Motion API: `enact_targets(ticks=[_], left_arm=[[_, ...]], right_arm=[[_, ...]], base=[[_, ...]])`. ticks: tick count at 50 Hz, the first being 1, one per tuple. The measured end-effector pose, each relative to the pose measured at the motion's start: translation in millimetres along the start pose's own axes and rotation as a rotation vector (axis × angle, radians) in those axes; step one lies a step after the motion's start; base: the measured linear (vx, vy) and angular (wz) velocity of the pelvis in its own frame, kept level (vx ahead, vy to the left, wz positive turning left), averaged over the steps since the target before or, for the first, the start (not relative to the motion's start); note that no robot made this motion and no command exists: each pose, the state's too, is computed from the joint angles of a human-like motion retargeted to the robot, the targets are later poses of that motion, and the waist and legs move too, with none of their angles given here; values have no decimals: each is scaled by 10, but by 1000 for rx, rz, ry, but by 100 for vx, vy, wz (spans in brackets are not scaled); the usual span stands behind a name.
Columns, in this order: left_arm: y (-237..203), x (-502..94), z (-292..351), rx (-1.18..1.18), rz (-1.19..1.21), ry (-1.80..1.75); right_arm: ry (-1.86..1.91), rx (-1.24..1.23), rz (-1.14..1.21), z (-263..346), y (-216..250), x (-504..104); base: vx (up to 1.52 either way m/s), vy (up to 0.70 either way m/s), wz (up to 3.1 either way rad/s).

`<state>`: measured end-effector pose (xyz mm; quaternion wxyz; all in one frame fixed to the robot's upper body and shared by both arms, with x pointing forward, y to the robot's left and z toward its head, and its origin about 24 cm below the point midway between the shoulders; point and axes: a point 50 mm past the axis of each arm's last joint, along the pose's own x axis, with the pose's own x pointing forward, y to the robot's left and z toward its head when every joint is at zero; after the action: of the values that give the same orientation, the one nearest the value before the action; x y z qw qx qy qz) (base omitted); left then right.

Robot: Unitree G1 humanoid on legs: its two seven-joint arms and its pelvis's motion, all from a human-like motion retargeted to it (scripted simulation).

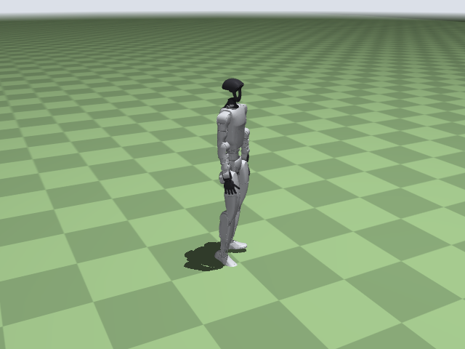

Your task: In place motions

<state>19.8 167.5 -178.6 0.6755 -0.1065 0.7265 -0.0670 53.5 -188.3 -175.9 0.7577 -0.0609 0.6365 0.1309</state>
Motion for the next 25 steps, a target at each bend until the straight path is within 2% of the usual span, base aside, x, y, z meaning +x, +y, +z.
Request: enact_targets(ticks=[7, 17, 25], left_arm=[[-49, 16, 11, 66, 0, 9], [68, -17, -83, -88, 18, 1], [92, -23, -79, -162, 19, -22]], right_arm=[[45, -78, -38, -41, -48, -9], [106, -121, -51, -134, 21, 4], [176, -84, 2, -350, 89, -19]], base=[[0, 2, 4], [-6, -17, 46], [-1, 8, -111]])
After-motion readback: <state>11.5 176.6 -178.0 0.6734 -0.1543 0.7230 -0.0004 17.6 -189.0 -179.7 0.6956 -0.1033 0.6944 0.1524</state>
